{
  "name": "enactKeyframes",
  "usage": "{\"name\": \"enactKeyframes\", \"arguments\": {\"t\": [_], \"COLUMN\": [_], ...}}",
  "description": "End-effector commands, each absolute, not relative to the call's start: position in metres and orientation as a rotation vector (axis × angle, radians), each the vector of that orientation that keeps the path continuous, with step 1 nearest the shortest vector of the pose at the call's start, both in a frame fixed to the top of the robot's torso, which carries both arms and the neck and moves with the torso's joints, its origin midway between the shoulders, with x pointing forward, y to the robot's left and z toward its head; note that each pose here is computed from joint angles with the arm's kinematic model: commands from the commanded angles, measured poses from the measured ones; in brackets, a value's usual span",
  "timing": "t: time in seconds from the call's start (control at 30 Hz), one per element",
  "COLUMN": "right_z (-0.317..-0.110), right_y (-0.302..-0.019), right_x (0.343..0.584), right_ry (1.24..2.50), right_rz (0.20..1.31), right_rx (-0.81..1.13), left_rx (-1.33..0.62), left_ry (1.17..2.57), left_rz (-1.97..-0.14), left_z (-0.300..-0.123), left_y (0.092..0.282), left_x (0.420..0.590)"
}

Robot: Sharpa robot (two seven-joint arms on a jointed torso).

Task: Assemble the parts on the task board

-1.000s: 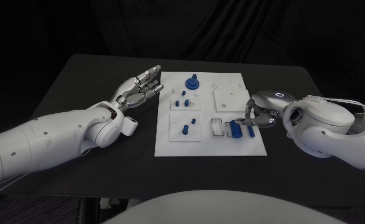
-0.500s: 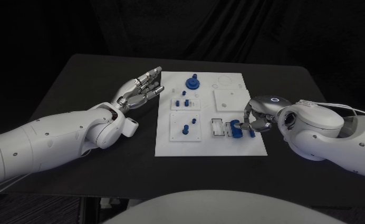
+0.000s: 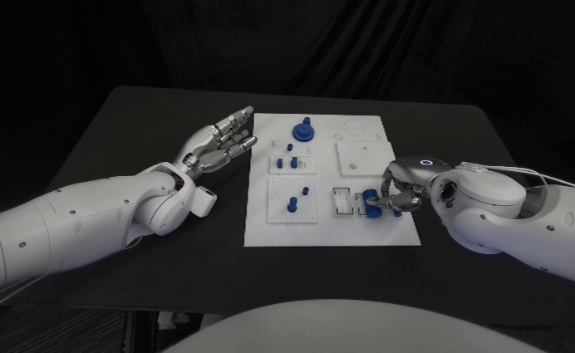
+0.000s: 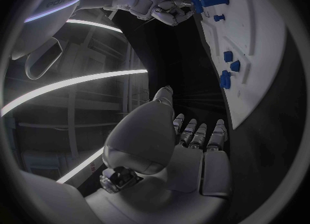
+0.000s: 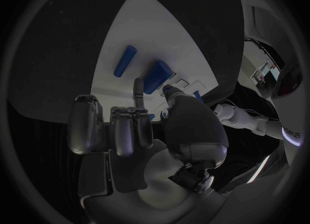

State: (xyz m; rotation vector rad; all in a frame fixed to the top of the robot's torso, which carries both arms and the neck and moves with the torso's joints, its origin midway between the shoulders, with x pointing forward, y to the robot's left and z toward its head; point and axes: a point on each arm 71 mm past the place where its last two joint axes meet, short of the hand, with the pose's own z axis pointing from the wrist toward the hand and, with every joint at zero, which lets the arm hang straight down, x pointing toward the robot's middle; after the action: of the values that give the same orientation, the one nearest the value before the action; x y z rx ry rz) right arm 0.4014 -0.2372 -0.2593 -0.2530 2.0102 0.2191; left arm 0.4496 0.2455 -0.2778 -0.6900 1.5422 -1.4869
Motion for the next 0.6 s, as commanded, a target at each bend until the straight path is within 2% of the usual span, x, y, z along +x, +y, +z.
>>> {"name": "enactKeyframes", "arguments": {"t": [0.03, 0.6], "right_z": [-0.263, -0.276], "right_y": [-0.238, -0.234], "right_x": [0.402, 0.405], "right_ry": [2.005, 2.039], "right_rz": [0.198, 0.172], "right_rx": [-0.243, -0.255], "left_rx": [-0.646, -0.651], "left_ry": [1.477, 1.487], "left_rz": [-1.557, -1.56], "left_z": [-0.273, -0.276], "left_y": [0.244, 0.243], "left_x": [0.447, 0.447]}}
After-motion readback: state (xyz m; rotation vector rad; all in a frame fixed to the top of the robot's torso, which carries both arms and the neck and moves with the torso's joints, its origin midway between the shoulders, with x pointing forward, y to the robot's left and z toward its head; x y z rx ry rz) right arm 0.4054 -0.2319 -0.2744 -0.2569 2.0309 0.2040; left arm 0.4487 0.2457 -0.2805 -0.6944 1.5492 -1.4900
